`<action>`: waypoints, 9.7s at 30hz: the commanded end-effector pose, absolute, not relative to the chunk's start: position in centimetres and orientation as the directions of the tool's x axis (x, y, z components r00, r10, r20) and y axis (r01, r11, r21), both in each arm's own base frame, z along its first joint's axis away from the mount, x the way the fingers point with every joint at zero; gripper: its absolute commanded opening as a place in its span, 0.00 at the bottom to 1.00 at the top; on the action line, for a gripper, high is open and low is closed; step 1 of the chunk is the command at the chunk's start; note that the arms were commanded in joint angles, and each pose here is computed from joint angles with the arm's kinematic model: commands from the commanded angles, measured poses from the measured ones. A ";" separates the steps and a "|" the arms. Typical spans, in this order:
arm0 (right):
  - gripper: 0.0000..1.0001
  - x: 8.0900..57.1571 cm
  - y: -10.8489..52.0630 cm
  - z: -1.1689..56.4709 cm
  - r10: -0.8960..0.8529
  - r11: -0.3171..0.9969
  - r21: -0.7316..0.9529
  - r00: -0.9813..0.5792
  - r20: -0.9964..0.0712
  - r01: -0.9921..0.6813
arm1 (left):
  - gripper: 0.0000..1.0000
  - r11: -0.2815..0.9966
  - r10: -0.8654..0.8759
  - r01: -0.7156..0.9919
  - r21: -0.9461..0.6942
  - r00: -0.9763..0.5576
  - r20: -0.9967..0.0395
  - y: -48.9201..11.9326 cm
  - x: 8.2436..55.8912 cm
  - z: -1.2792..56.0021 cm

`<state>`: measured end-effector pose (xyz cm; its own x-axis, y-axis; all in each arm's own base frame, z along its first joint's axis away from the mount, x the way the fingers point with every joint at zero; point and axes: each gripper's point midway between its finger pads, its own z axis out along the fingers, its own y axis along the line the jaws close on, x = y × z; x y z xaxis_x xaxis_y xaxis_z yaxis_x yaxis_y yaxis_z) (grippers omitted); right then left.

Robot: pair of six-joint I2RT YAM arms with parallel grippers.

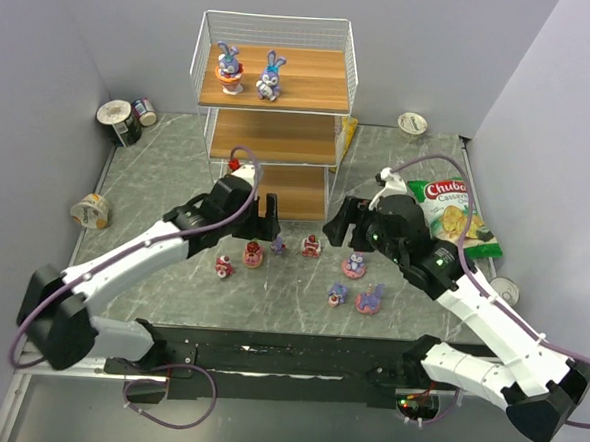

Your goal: Place and organize the plastic toys onto the shelf

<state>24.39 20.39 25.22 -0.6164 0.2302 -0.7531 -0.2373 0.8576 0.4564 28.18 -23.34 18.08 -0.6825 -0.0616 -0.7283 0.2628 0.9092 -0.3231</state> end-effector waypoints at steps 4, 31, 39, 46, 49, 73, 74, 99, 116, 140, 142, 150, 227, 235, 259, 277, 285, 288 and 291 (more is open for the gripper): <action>0.91 23.0 19.3 23.7 0.252 0.862 0.471 -0.646 -0.721 -0.189 | 0.96 0.855 -0.013 0.339 -0.393 -0.743 -0.669 -26.7 29.6 15.6; 0.90 23.3 18.8 20.6 0.218 0.888 0.437 -0.705 -0.674 -0.143 | 0.75 0.870 0.102 0.390 -0.303 -0.742 -0.663 -27.5 32.1 9.9; 0.89 23.5 18.6 20.4 0.233 0.889 0.441 -0.706 -0.669 -0.124 | 0.67 0.853 0.131 0.419 -0.313 -0.751 -0.647 -28.0 31.7 8.7; 0.89 23.5 18.5 20.2 0.238 0.892 0.439 -0.708 -0.665 -0.112 | 0.37 0.854 0.140 0.418 -0.309 -0.758 -0.637 -28.1 31.8 8.1; 0.89 23.6 18.5 20.3 0.243 0.891 0.440 -0.705 -0.667 -0.109 | 0.22 0.859 0.130 0.410 -0.307 -0.755 -0.643 -28.0 31.9 8.7; 0.90 24.0 28.6 26.2 0.013 0.796 0.326 -0.524 -0.852 -0.510 | 0.01 0.865 -0.351 -0.008 -0.501 -0.722 -0.596 -23.7 30.1 27.2; 0.90 24.0 28.9 26.7 0.021 0.795 0.323 -0.509 -0.861 -0.514 | 0.01 0.846 -0.390 -0.028 -0.532 -0.713 -0.582 -23.6 29.8 28.0; 0.82 26.5 35.5 35.5 -0.003 0.798 0.027 -0.049 -0.999 -0.602 | 0.02 0.624 -0.660 -0.240 -0.744 -0.671 -0.337 -22.8 26.2 35.5; 0.64 28.1 37.2 34.0 -0.101 0.821 -0.076 -0.014 -0.995 -0.566 | 0.08 0.580 -0.699 -0.283 -0.764 -0.654 -0.288 -22.4 25.5 36.4; 0.00 28.9 36.6 32.8 -0.135 0.859 -0.087 -0.060 -0.989 -0.505 | 0.42 0.581 -0.671 -0.156 -0.799 -0.647 -0.362 -22.0 25.0 37.5; 0.00 28.7 36.4 32.9 -0.135 0.854 -0.086 -0.059 -0.989 -0.513 | 0.46 0.599 -0.655 -0.118 -0.792 -0.642 -0.400 -21.7 25.0 37.7; 0.00 27.9 35.6 33.6 -0.105 0.843 -0.055 -0.063 -0.993 -0.535 | 0.69 0.673 -0.601 -0.035 -0.739 -0.608 -0.518 -20.4 25.0 36.8; 0.01 43.0 26.7 50.4 0.193 0.947 0.131 0.194 -0.962 -0.293 | 0.96 0.802 -0.424 0.164 -0.575 -0.523 -0.740 -17.9 26.0 31.5; 0.10 43.4 25.8 49.9 0.185 0.956 0.135 0.178 -0.966 -0.259 | 0.96 0.801 -0.426 0.158 -0.577 -0.526 -0.736 -17.8 25.9 31.3; 0.54 43.1 26.2 49.5 0.223 0.939 0.164 0.174 -0.959 -0.301 | 0.97 0.798 -0.435 0.147 -0.585 -0.531 -0.727 -17.5 25.7 31.0; 0.77 41.9 25.3 50.9 0.244 0.933 0.170 0.212 -0.946 -0.316 | 0.96 0.793 -0.443 0.146 -0.591 -0.528 -0.724 -17.4 25.7 31.2; 0.83 41.0 24.7 51.7 0.264 0.929 0.184 0.226 -0.938 -0.322 | 0.96 0.789 -0.452 0.145 -0.597 -0.521 -0.724 -17.3 25.6 31.5; 0.85 40.6 24.5 52.0 0.272 0.926 0.190 0.230 -0.934 -0.325 | 0.96 0.789 -0.454 0.143 -0.598 -0.520 -0.723 -17.2 25.6 31.5; 0.86 40.1 24.1 52.2 0.278 0.924 0.193 0.234 -0.932 -0.330 | 0.96 0.787 -0.459 0.144 -0.600 -0.514 -0.725 -17.1 25.5 31.8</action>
<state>41.92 26.01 48.62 0.1567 0.2123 -0.9646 -0.3219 0.9343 0.1534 25.65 -17.25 30.59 -0.5392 -0.4370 -0.7199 0.1248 0.8039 -0.5815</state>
